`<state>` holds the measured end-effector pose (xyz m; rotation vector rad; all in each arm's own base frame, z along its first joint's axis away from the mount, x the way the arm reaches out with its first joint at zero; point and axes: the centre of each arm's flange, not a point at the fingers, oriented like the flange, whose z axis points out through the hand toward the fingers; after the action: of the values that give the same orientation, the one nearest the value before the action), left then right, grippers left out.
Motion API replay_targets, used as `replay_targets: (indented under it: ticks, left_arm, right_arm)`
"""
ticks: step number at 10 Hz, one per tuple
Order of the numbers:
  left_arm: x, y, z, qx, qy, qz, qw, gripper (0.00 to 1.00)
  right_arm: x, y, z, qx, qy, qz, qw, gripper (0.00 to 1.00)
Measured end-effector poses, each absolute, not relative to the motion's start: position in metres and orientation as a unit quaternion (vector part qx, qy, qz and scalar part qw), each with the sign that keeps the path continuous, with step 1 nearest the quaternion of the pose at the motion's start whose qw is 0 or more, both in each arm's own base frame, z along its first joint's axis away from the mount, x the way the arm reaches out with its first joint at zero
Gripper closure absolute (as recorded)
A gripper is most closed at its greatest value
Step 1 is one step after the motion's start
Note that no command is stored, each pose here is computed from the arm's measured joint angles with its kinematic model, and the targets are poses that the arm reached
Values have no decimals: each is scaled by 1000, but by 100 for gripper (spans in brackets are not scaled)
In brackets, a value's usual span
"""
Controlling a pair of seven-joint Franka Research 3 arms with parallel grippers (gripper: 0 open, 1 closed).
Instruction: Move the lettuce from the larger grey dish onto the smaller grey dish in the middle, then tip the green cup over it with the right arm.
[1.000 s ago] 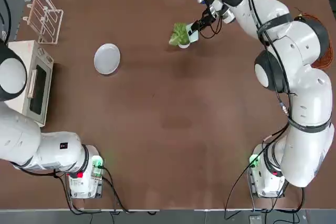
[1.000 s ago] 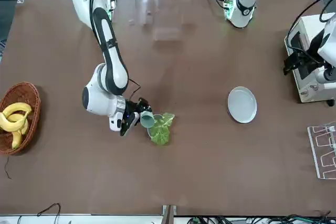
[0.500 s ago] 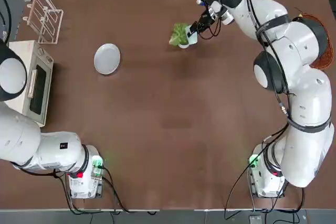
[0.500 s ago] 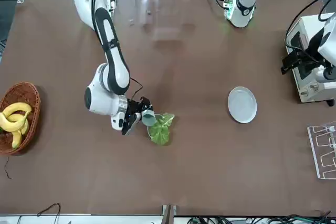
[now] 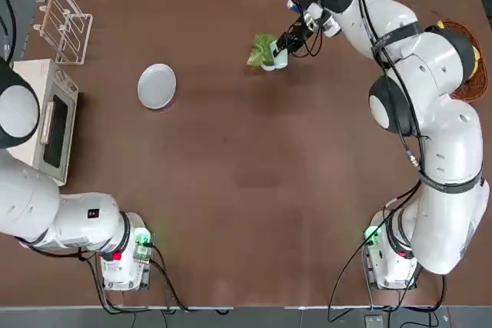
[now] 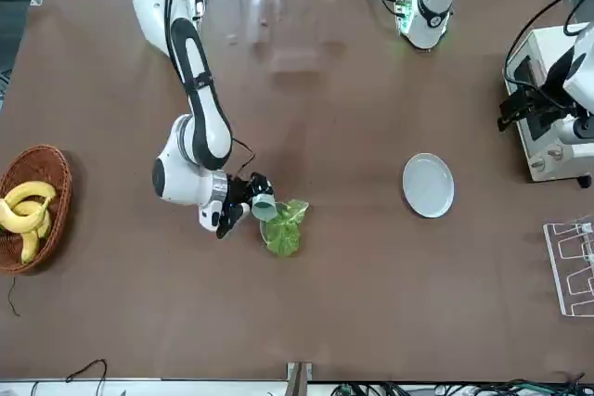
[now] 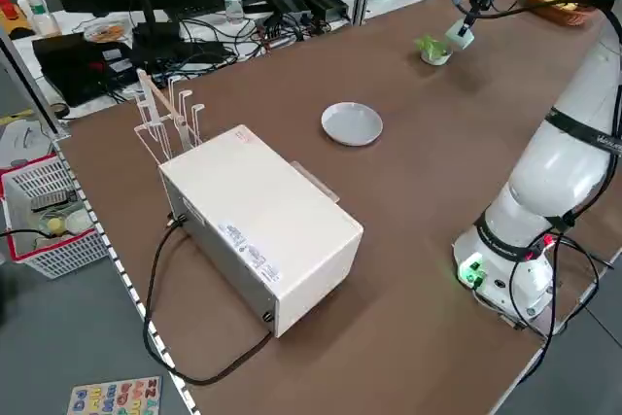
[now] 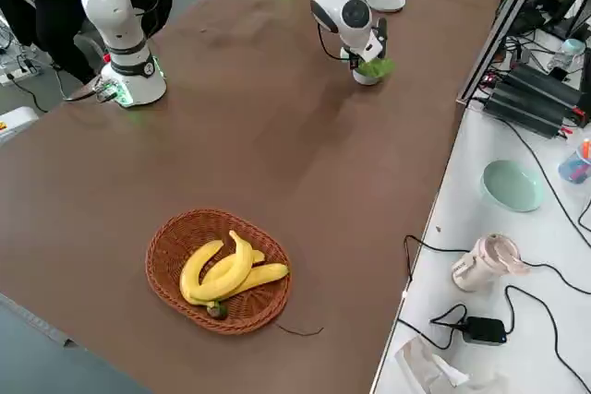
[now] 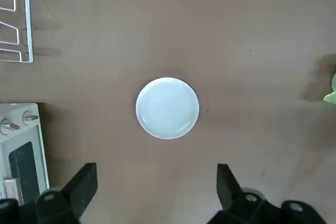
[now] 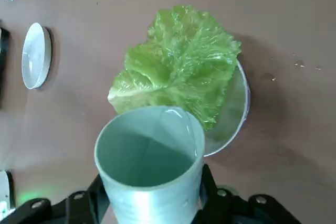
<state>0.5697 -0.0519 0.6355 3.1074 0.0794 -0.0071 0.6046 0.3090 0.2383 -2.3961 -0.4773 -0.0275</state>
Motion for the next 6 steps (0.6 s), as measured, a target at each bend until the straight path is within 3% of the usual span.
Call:
replay_targets:
  ticks: [6]
  left_arm:
    - [570, -52, 642, 1000, 25, 4, 17, 0]
  right_arm:
    - [608, 310, 236, -925, -159, 5, 344, 31]
